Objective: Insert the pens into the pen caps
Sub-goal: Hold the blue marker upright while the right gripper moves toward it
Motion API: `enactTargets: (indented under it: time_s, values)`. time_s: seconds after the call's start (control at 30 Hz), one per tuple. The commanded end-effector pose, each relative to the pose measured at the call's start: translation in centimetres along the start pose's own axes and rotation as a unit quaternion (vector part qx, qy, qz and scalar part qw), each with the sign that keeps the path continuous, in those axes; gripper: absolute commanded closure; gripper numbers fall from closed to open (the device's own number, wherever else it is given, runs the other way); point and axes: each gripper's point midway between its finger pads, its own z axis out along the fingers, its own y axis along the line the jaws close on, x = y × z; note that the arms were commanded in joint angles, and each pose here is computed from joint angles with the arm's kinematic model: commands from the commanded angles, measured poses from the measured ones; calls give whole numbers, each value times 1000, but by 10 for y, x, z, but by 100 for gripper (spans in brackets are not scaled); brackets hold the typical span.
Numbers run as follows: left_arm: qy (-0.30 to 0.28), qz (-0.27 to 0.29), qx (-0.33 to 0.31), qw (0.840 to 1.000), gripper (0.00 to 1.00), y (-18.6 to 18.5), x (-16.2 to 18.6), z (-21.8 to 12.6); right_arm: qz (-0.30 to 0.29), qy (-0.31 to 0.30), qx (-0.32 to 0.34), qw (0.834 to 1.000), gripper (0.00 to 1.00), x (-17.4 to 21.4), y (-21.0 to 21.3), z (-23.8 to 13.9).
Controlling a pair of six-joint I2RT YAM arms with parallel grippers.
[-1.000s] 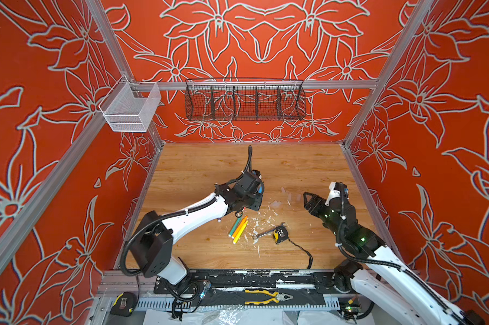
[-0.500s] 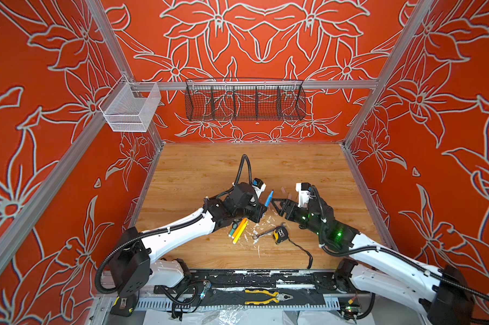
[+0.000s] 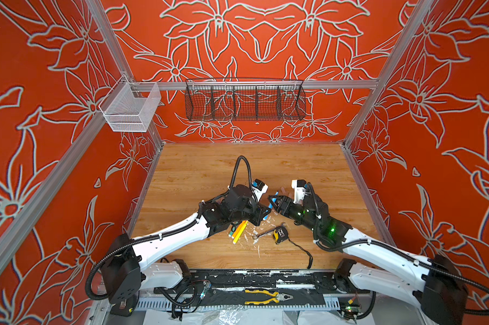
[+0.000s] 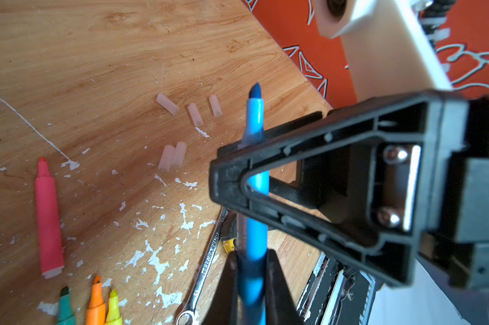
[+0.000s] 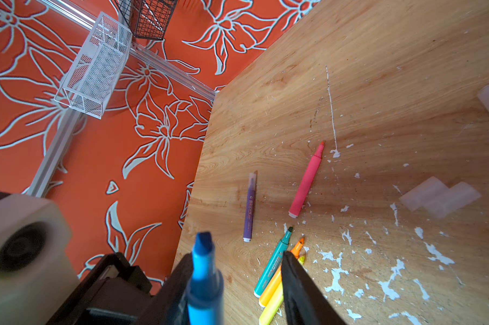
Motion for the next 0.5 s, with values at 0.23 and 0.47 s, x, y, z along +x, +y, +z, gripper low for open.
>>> enactTargets:
  time_s: [0.23,0.47]
  values:
    - [9,4,-1,1000,100,2,4,14,17,0,-11,1000,88,-1,10,2]
    - [12,6,-6,1000,84,6,7,21,17,11,-19,1000,100,6,16,3]
